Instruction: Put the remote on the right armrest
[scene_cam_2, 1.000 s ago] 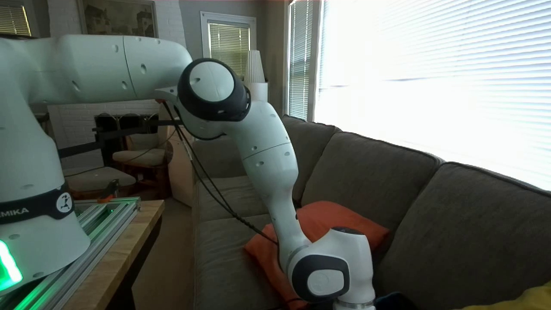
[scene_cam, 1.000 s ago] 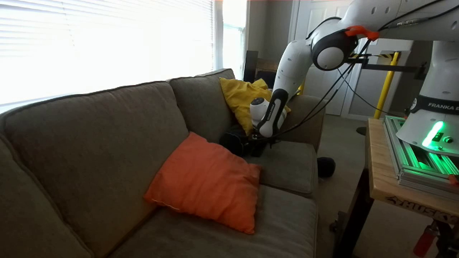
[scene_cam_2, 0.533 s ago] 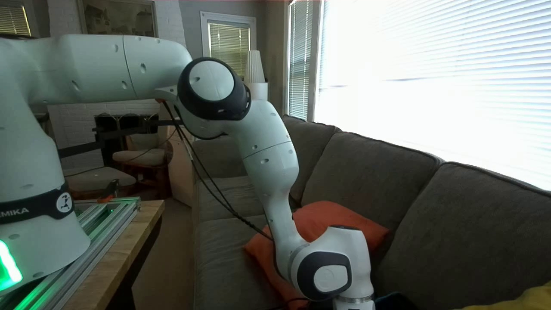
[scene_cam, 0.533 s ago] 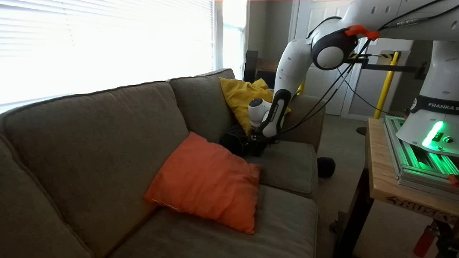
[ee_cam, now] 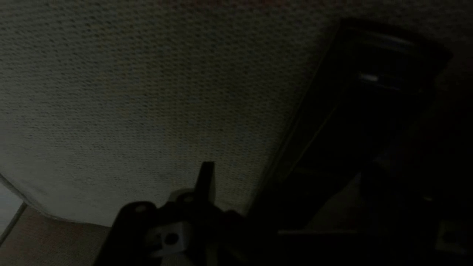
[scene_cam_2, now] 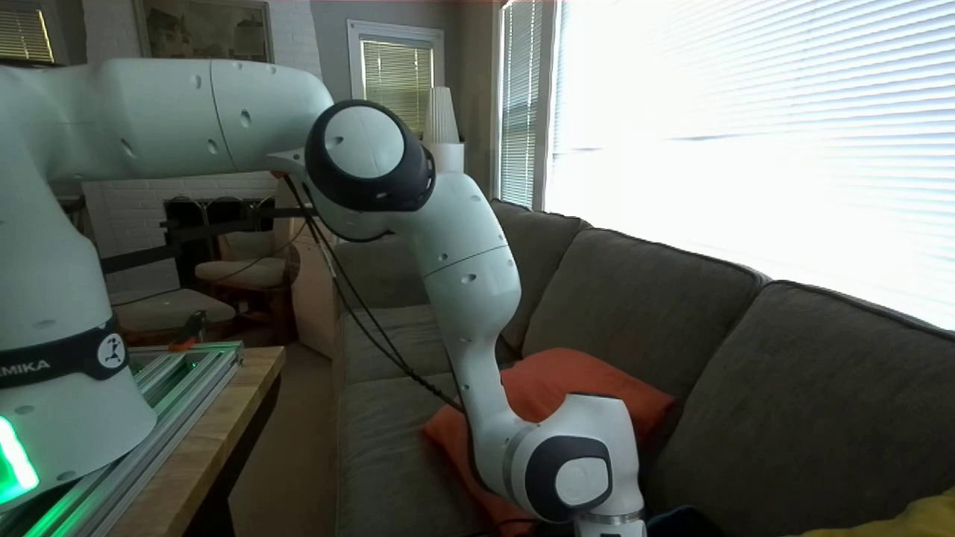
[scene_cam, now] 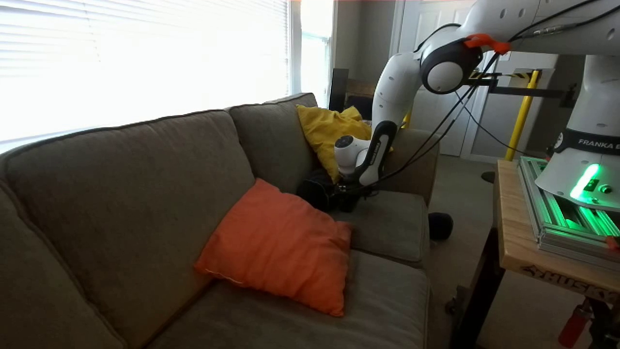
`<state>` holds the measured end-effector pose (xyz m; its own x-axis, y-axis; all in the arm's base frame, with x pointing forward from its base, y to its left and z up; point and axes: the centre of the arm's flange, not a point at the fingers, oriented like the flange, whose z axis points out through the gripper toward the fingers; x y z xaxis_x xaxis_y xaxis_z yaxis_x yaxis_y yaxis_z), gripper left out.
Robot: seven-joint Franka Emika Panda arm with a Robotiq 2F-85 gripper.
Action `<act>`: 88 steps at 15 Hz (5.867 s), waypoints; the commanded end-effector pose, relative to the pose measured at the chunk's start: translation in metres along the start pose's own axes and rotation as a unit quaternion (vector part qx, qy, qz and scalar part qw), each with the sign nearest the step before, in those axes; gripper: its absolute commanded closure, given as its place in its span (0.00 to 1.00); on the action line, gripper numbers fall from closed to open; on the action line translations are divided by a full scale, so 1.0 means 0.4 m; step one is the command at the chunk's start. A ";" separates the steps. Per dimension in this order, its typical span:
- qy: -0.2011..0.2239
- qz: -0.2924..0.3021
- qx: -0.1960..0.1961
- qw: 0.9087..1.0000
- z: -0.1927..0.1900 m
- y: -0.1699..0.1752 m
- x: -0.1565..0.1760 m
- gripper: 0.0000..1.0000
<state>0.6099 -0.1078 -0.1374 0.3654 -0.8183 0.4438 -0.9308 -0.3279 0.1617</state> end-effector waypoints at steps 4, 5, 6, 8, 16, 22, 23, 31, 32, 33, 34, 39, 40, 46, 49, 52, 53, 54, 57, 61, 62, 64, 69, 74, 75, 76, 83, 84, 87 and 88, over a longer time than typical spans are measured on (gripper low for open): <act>-0.012 0.017 -0.010 1.000 0.093 -0.063 -0.020 0.40; -0.012 0.019 -0.008 1.000 0.091 -0.065 -0.019 0.47; -0.013 0.021 -0.008 1.000 0.089 -0.066 -0.017 0.55; -0.016 0.026 -0.007 0.999 0.084 -0.068 -0.012 0.69; 0.005 -0.031 -0.003 0.999 0.021 -0.083 -0.087 0.75; 0.037 -0.181 0.009 0.983 -0.112 -0.067 -0.225 0.75; 0.041 -0.188 0.011 0.981 -0.122 -0.068 -0.228 0.75; 0.047 -0.130 -0.004 0.990 -0.222 -0.021 -0.161 0.75; 0.048 -0.117 -0.007 0.992 -0.237 -0.008 -0.147 0.75; 0.046 -0.114 -0.010 0.992 -0.239 -0.006 -0.133 0.75; 0.040 -0.120 -0.010 0.992 -0.239 -0.006 -0.125 0.75; 0.015 -0.131 -0.003 0.991 -0.204 -0.026 -0.156 0.17; 0.008 -0.128 -0.001 0.992 -0.193 -0.032 -0.174 0.17; 0.001 -0.118 0.046 0.992 -0.122 -0.072 -0.259 0.00; 0.000 -0.125 0.066 0.990 -0.087 -0.086 -0.266 0.00; -0.006 -0.129 0.071 0.989 -0.060 -0.103 -0.272 0.00; -0.008 -0.131 0.070 0.989 -0.050 -0.109 -0.273 0.00; -0.009 -0.133 0.069 0.989 -0.047 -0.110 -0.272 0.10; -0.010 -0.128 0.070 0.989 -0.052 -0.103 -0.255 0.41; -0.009 -0.115 0.067 0.991 -0.057 -0.090 -0.234 0.65; -0.011 -0.112 0.063 0.992 -0.059 -0.082 -0.230 0.65; -0.014 -0.102 0.058 0.993 -0.074 -0.053 -0.222 0.65; -0.016 -0.029 0.047 0.998 -0.123 0.035 -0.230 0.65; -0.008 0.049 0.013 0.999 -0.167 0.121 -0.229 0.65; -0.001 0.054 0.006 0.999 -0.187 0.135 -0.219 0.65; 0.010 0.054 0.003 0.998 -0.202 0.147 -0.209 0.65; 0.088 -0.004 -0.004 0.996 -0.353 0.174 -0.038 0.65; 0.098 -0.003 0.001 0.995 -0.377 0.182 -0.011 0.65; 0.102 -0.012 0.011 0.995 -0.399 0.174 0.034 0.26; 0.099 -0.015 0.013 0.995 -0.385 0.164 0.033 0.14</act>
<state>0.5564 -0.0663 0.0065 0.3553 -0.6970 0.6229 -0.9286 -0.3395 0.1498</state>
